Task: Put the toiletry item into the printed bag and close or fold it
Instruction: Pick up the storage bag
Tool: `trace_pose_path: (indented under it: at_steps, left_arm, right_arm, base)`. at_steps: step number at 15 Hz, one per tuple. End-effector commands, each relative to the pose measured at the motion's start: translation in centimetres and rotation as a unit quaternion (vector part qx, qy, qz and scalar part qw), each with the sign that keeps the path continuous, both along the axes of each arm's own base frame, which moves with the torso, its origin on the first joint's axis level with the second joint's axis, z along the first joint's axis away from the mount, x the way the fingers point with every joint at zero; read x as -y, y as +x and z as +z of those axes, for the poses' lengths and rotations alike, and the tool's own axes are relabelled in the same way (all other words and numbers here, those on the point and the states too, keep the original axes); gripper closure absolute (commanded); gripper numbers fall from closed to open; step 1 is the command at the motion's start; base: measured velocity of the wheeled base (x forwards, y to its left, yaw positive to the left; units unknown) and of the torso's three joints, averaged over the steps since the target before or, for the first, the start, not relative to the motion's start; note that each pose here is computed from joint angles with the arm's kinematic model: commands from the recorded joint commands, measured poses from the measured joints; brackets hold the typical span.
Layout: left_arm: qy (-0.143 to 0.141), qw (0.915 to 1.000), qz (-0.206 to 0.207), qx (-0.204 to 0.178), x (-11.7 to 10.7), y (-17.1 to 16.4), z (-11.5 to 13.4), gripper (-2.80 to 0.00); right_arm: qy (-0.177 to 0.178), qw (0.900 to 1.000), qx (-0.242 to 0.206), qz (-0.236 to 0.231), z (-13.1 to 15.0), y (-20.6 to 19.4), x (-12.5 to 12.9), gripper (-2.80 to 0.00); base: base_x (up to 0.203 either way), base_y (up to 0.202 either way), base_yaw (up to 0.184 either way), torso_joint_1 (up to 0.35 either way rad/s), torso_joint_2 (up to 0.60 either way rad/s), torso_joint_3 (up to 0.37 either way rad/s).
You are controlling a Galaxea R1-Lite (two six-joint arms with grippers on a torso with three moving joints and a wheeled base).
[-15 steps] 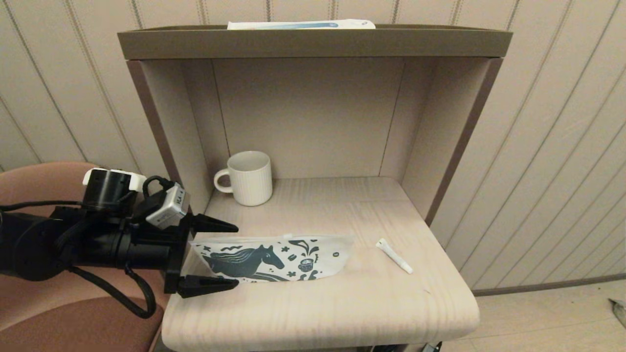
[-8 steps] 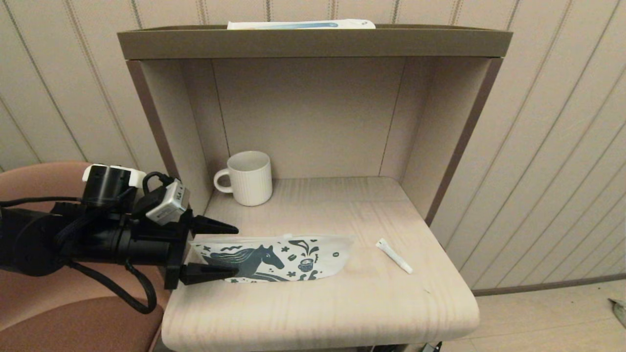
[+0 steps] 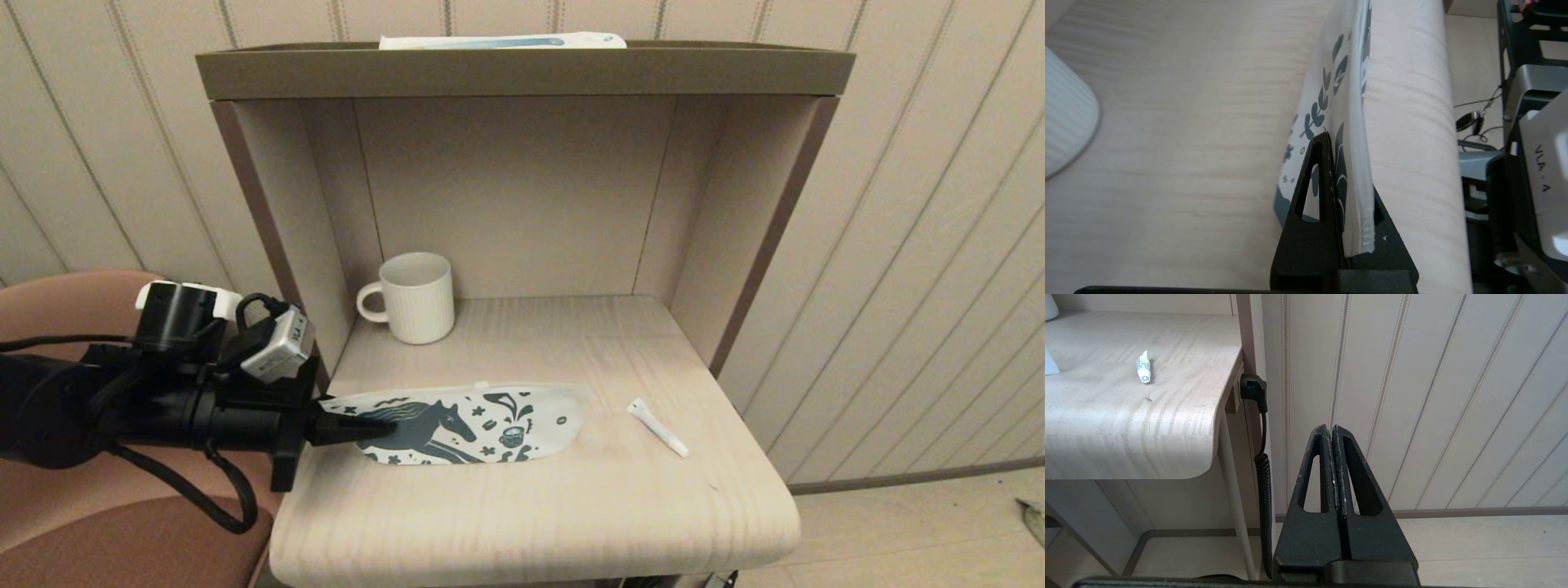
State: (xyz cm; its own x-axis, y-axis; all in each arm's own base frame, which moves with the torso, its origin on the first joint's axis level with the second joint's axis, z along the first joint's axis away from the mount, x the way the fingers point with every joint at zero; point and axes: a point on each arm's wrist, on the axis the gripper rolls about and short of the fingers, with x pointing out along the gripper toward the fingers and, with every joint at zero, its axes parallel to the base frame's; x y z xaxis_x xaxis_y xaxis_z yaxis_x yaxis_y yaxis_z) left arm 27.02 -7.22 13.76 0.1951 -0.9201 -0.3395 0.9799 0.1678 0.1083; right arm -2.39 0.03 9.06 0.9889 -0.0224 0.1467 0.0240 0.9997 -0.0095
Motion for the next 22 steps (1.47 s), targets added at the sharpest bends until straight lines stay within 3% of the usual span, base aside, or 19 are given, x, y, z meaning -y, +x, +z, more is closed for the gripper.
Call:
trace_pose_path:
  at_steps: [1, 6, 10, 13, 15, 19, 22]
  left_arm:
    - [-0.002, 1.0000, -0.004, 0.002, -0.1, -0.4, 0.1, 0.00]
    - [-0.010, 0.9998, -0.006, 0.018, -0.4, -2.0, 1.9, 0.00]
    - [-0.011, 0.9989, -0.020, 0.041, 0.3, -3.2, 5.3, 0.00]
    - [0.018, 0.9969, -0.027, 0.071, 2.5, -4.2, 7.7, 0.00]
    - [0.041, 0.9966, -0.038, 0.061, 3.5, -5.9, 8.5, 0.00]
    - [0.077, 0.9950, -0.025, 0.058, 4.4, -6.0, 8.0, 0.00]
    - [0.080, 0.9948, -0.021, 0.059, 4.6, -5.7, 8.1, 0.00]
  right_arm:
    - [0.000, 1.000, 0.001, 0.000, 0.0, 0.0, 0.0, 0.00]
    - [0.000, 1.000, 0.001, 0.000, 0.0, 0.0, 0.0, 0.00]
    - [0.000, 1.000, 0.001, 0.000, 0.0, 0.0, 0.0, 0.00]
    - [0.000, 1.000, 0.001, 0.000, 0.0, 0.0, 0.0, 0.00]
    - [0.000, 1.000, 0.001, 0.000, 0.0, 0.0, 0.0, 0.00]
    - [0.000, 1.000, 0.001, 0.000, 0.0, 0.0, 0.0, 0.00]
    - [0.000, 1.000, 0.001, 0.000, 0.0, 0.0, 0.0, 0.00]
  base:
    - [0.000, 0.000, 0.000, 0.000, 0.00, 0.000]
    - [0.000, 0.000, 0.000, 0.000, 0.00, 0.000]
    - [0.000, 0.000, 0.000, 0.000, 0.00, 0.000]
    - [0.000, 0.000, 0.000, 0.000, 0.00, 0.000]
    - [0.000, 0.000, 0.000, 0.000, 0.00, 0.000]
    - [0.000, 0.000, 0.000, 0.000, 0.00, 0.000]
    - [0.000, 0.000, 0.000, 0.000, 0.00, 0.000]
